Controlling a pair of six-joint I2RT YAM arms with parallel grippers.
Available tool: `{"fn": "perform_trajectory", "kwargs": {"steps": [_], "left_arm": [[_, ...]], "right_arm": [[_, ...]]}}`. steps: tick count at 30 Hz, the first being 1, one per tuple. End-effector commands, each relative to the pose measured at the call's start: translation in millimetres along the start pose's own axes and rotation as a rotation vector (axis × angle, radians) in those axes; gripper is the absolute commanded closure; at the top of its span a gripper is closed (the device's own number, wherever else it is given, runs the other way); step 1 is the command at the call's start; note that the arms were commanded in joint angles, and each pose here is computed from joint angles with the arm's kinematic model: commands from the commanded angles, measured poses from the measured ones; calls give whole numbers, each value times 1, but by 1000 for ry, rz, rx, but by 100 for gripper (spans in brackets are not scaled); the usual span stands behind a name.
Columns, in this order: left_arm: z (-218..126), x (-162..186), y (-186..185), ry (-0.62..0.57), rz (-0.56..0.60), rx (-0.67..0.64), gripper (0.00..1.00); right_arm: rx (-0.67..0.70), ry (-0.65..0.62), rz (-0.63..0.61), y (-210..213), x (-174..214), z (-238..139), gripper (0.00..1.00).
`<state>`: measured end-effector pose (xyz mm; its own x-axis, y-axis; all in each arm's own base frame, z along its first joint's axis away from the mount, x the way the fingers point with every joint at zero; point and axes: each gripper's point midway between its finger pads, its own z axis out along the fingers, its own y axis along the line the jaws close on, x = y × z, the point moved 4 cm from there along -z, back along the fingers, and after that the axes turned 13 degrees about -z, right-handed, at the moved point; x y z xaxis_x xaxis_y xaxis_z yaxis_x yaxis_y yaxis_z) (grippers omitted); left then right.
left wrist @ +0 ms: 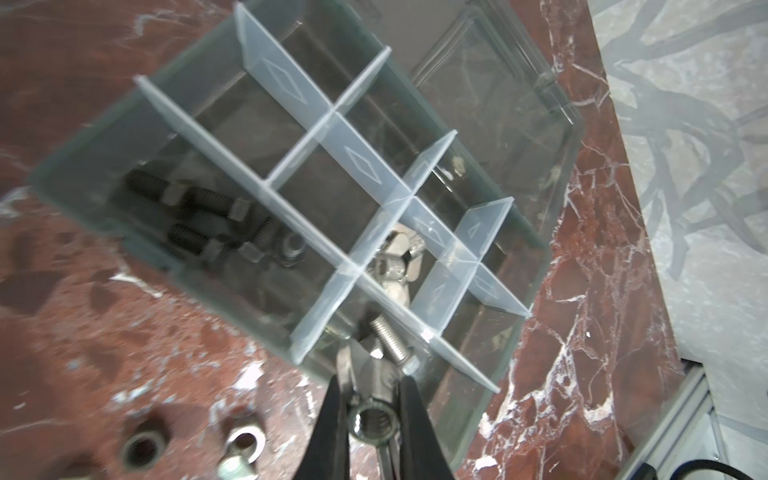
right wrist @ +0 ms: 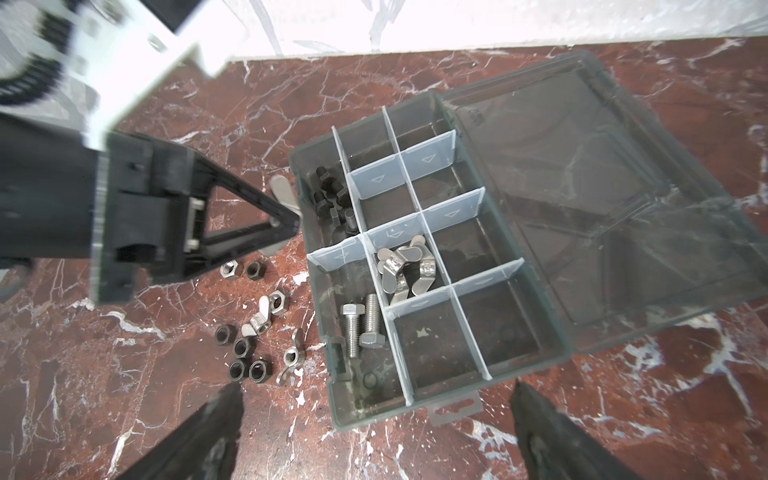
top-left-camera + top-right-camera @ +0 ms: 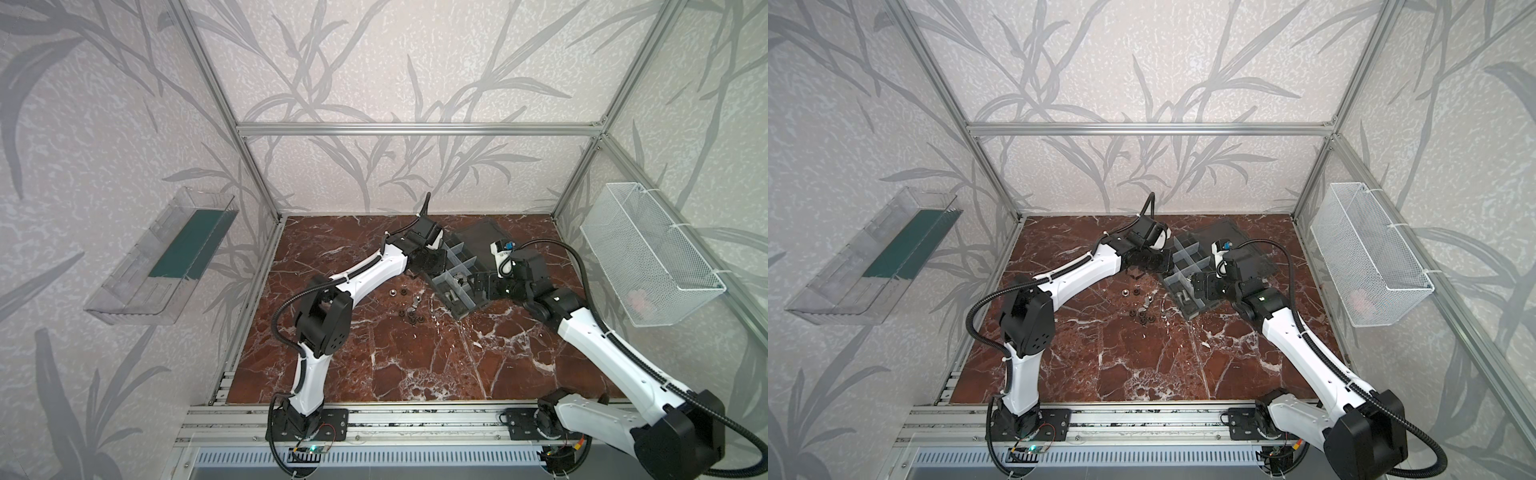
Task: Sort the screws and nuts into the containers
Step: 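Carry the wing nut over the wing-nut compartment with the left gripper, then open the left gripper to drop the wing nut into the compartment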
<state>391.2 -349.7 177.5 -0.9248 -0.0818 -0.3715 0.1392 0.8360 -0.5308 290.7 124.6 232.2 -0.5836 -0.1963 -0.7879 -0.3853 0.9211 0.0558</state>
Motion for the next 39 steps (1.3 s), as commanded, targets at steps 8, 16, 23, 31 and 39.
{"fn": "perform_trajectory", "kwargs": {"steps": [8,16,23,31,39], "left_arm": [[36,0,-33,-2,13,100,87],[66,8,-38,34,13,99,87],[76,13,-39,58,14,93,79],[76,14,-41,66,22,96,67],[54,5,-52,27,55,113,57]], "right_arm": [[47,37,41,-13,24,-21,1],[51,50,45,-14,35,-30,1],[68,53,37,-16,39,-37,1],[61,46,42,-16,39,-38,1],[53,33,41,-14,31,-40,1]]}}
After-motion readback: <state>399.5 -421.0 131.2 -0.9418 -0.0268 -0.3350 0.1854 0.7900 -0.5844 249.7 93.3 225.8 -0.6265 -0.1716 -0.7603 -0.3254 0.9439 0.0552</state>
